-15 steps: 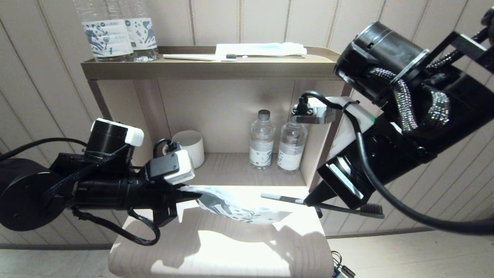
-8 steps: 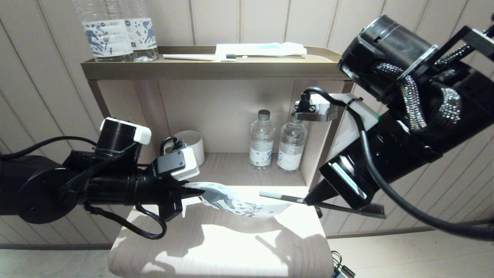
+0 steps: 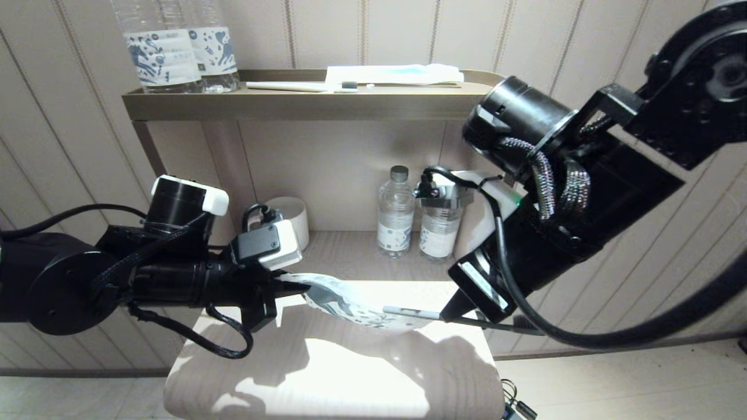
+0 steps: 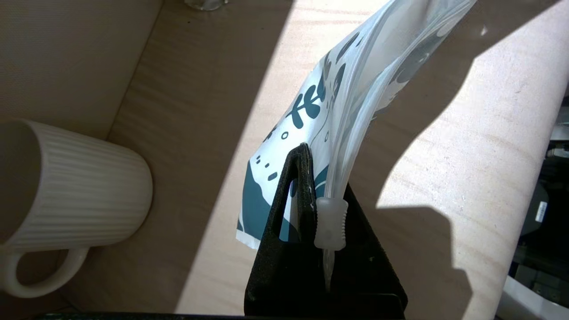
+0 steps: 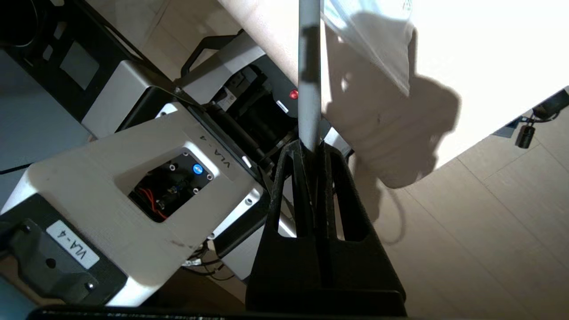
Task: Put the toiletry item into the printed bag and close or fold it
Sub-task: Close the strorage bag and place it on the desk
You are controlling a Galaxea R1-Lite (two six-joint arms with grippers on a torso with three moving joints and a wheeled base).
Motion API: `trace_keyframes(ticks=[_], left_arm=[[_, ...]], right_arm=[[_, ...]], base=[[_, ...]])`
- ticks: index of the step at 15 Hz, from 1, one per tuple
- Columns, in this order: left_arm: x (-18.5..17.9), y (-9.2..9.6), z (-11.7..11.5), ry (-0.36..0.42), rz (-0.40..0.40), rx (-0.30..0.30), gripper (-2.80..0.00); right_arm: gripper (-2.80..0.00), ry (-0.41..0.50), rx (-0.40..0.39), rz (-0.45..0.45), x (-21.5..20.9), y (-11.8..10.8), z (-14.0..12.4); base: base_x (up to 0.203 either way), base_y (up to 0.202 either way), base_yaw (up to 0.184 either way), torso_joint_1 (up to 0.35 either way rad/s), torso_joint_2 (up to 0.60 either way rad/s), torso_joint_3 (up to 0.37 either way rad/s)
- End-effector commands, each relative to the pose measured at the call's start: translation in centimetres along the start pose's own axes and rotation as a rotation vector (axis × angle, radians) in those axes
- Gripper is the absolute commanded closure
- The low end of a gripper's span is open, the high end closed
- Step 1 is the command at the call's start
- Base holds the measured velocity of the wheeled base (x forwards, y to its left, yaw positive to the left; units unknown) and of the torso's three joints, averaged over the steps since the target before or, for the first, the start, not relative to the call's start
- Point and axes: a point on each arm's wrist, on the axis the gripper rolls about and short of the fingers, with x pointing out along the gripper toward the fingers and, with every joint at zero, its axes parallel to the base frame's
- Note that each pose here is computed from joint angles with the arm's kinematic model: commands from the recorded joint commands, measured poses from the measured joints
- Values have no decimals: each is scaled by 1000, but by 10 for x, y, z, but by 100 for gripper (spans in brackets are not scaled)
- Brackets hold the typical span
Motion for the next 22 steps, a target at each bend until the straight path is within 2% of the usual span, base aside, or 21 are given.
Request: trace_keyframes(ticks=[1, 9, 13, 17, 22], left_arm=[[1, 1, 0, -4, -2, 4, 0], [1, -1, -1, -5, -9, 0, 0], [0, -2, 0, -7, -13, 3, 0], [-1, -4, 1, -8, -15, 4, 0], [1, -5, -1, -3, -20, 1, 0]], right_arm=[[0, 36, 8, 5, 18, -3, 5], [0, -31, -13, 14, 47, -7, 25], [0, -74, -55, 128, 53, 2, 33], [0, -115, -84, 141, 65, 2, 41], [0, -140, -73, 151, 75, 4, 47]], base=[[0, 0, 0, 0, 0, 0], [0, 0, 0, 0, 0, 0], [0, 0, 0, 0, 0, 0], [0, 0, 0, 0, 0, 0], [0, 0, 0, 0, 0, 0]])
